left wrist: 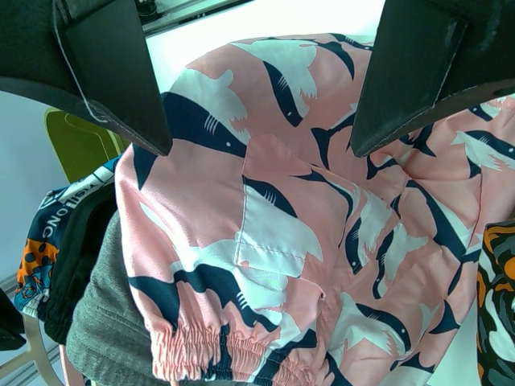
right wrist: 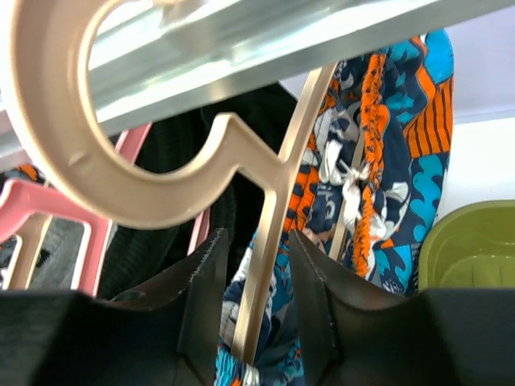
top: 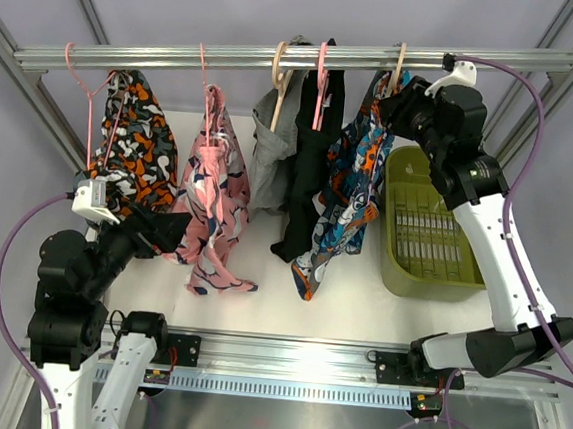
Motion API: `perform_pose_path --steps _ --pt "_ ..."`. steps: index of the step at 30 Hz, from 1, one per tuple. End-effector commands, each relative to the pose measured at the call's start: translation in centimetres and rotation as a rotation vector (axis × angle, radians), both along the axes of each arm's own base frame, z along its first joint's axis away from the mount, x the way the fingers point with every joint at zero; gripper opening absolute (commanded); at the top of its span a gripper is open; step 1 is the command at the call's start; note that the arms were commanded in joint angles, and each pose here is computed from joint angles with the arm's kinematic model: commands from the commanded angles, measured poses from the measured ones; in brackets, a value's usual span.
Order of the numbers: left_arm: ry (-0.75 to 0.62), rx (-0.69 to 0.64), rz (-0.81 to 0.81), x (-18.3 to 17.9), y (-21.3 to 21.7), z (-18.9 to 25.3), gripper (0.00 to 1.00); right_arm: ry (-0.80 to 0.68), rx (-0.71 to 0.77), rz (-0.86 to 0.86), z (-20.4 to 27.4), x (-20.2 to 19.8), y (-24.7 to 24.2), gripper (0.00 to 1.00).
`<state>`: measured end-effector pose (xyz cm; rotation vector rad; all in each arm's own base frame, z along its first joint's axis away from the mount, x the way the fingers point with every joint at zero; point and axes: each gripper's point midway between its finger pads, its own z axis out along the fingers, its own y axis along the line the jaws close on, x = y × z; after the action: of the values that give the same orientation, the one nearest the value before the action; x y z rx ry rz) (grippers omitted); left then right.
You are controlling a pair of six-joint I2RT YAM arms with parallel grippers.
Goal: Remove the shorts from the hanger
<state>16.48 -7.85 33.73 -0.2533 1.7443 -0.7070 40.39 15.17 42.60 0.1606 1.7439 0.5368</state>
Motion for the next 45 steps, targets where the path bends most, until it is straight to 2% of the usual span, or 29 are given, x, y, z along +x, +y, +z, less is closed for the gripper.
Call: perform_pose_path --steps 1,8,19,24,31,38,45 --pt "-0.056 -0.003 -0.01 -0.5 -0.2 1.7 0.99 -0.08 0.015 -0.061 1.6 1.3 -0.4 0.42" --pt "-0.052 -0.005 -0.008 -0.3 -0.2 1.6 0.99 -0.063 -0.006 -0.087 0.1 2.2 -0.3 0.36" --pt "-0.056 -0.011 -0.024 0.2 -0.4 1.9 0.99 -0.05 -0.023 -0.11 -1.2 3.3 -0.1 0.31" --pt "-0.06 -0.01 -0.025 0.1 -0.4 2.0 0.99 -0.062 -0.02 -0.118 -0.8 3.3 -0.3 0.16" --pt "-0.083 -0.021 -0.083 0.1 -1.3 2.4 0.99 -0.098 0.003 -0.125 1.8 2.4 -0.7 0.0" --pt "-0.107 -0.031 -0.115 0.4 -1.8 3.1 0.99 -0.194 0.02 -0.12 6.5 1.0 -1.3 0.0" --pt "-0.151 -0.052 -0.199 0.3 -3.1 4.1 0.99 -0.169 0.037 -0.058 6.3 -0.8 -0.7 0.0"
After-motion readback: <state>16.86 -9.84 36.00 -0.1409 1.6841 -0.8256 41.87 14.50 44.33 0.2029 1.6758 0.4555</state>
